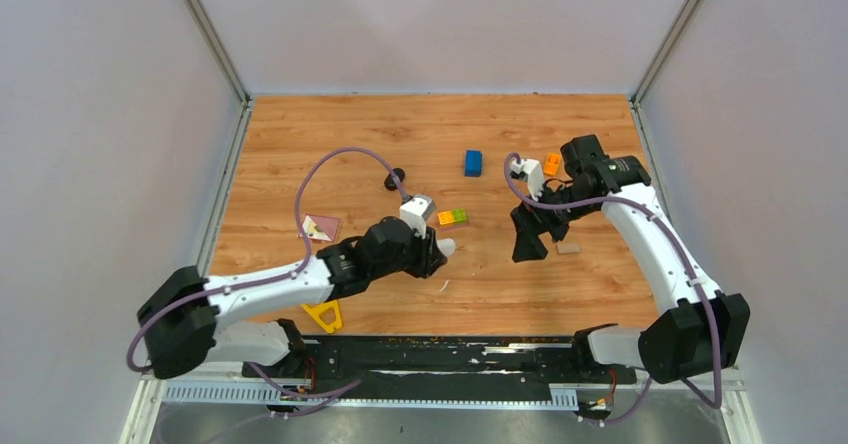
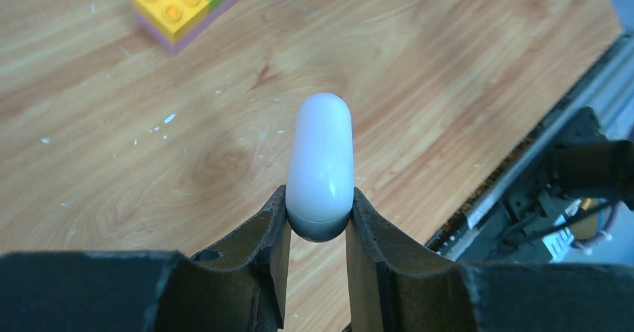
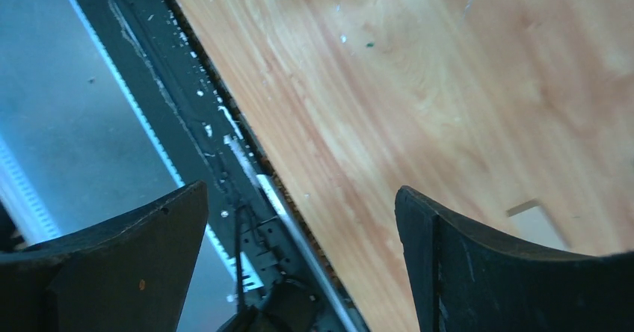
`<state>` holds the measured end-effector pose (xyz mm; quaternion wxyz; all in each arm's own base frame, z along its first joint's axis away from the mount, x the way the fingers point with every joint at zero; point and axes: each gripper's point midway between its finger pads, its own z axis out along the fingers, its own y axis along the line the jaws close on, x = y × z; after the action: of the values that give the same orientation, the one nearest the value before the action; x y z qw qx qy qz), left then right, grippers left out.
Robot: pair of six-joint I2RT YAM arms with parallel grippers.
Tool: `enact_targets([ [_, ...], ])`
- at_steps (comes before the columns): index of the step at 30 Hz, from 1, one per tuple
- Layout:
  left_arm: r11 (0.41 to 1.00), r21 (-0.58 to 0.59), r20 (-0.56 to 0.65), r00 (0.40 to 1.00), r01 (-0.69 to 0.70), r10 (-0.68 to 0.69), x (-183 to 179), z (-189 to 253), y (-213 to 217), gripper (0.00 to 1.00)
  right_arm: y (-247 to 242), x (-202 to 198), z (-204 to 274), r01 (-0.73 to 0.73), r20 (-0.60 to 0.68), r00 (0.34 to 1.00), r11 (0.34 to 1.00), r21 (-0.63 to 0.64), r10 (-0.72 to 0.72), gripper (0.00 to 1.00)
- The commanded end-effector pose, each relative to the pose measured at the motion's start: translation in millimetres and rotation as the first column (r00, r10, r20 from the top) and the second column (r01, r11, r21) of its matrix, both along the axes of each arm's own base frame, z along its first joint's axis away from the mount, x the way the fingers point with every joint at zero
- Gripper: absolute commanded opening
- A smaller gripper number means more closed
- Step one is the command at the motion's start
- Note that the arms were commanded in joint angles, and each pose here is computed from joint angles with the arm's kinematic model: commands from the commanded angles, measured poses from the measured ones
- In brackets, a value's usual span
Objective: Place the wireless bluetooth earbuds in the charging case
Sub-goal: Place the charging case at the center of the board.
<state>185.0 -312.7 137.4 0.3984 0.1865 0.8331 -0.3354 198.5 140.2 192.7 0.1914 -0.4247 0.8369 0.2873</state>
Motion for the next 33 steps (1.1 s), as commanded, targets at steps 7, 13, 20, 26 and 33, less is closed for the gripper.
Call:
enact_targets([
  [7, 0.987, -0.140, -0.288, 0.957, -0.074, 0.031, 18.3, -37.4, -51.1, 0.06, 28.2, -4.0, 5.8, 0.088, 0.005, 0.996, 0.964, 0.252, -0.092, 0.95],
  [13, 0.982, -0.174, -0.423, 0.906, -0.072, -0.008, 14.8, -63.5, -70.7, 0.12, 24.6, -2.7, -14.0, 0.102, 0.092, 0.987, 0.963, 0.251, -0.129, 0.95],
  [20, 0.988, -0.104, -0.498, 0.866, -0.111, 0.045, 14.9, -87.2, -67.4, 0.31, 22.1, 6.5, -2.6, 0.134, 0.179, 0.964, 0.941, 0.311, -0.197, 0.96],
  [26, 0.983, 0.139, -0.468, 0.868, -0.116, 0.169, 15.2, -99.1, -33.5, 0.46, 23.6, 3.9, -0.2, 0.123, 0.180, 0.965, 0.938, 0.323, -0.188, 0.96],
  [33, 0.919, 0.387, -0.315, 0.925, -0.078, 0.212, 27.8, -77.0, 7.2, 0.58, 25.8, 2.1, 0.0, 0.112, 0.170, 0.970, 0.936, 0.333, -0.176, 0.97],
])
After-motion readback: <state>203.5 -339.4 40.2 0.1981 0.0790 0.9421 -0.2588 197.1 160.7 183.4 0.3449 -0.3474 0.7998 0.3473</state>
